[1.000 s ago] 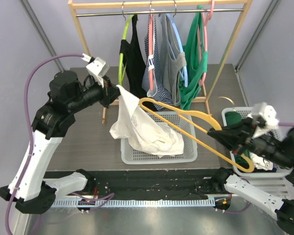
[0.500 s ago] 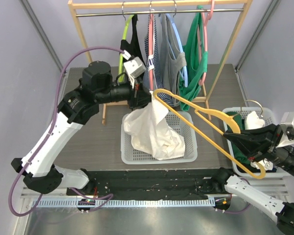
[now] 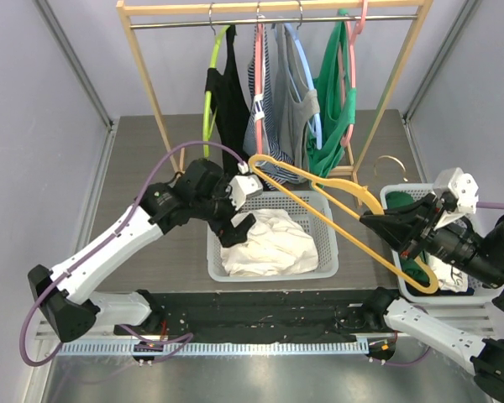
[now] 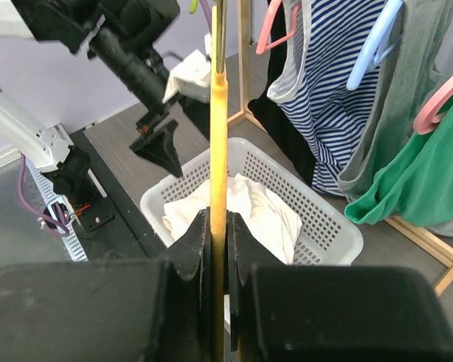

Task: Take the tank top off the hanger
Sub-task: Place the hanger at the clothesline.

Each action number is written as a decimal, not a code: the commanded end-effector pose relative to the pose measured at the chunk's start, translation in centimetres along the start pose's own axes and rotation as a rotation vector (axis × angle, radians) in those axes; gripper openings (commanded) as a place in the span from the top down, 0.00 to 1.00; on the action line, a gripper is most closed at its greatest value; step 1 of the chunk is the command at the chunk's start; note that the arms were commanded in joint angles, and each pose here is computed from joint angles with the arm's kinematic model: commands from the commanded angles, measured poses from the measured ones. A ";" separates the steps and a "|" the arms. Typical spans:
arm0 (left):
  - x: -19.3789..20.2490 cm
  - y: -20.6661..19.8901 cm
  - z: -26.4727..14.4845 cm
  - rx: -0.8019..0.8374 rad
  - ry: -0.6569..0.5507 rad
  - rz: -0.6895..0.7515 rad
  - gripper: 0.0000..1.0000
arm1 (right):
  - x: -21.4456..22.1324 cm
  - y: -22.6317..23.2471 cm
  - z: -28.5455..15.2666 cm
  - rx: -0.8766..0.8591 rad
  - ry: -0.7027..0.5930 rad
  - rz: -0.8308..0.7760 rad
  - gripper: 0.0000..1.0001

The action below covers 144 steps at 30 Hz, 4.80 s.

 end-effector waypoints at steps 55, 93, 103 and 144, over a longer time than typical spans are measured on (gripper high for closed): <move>-3.3 -6.5 -14.9 0.196 -0.340 0.452 0.02 | 5.8 3.1 12.2 -0.585 0.316 -0.095 0.99; -2.4 -6.6 -15.7 0.246 -0.221 0.539 1.00 | 4.8 2.0 13.0 -0.471 0.254 -0.140 0.91; -2.4 -6.7 -16.1 0.262 -0.226 0.575 1.00 | 2.1 1.8 11.7 -0.387 0.127 -0.149 0.45; -3.4 -1.1 -32.0 -0.882 -0.758 -0.122 1.00 | -3.6 -2.0 6.4 0.115 -0.166 0.007 0.18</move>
Point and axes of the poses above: each gripper's point midway between its finger pads, its own z axis out along the fingers, its own y axis along the line the jaws close on, x = y × z, the point moved 6 cm from there along -z, back along the fingers, and after that the axes turned 1 degree about z, right-handed, at the moved point
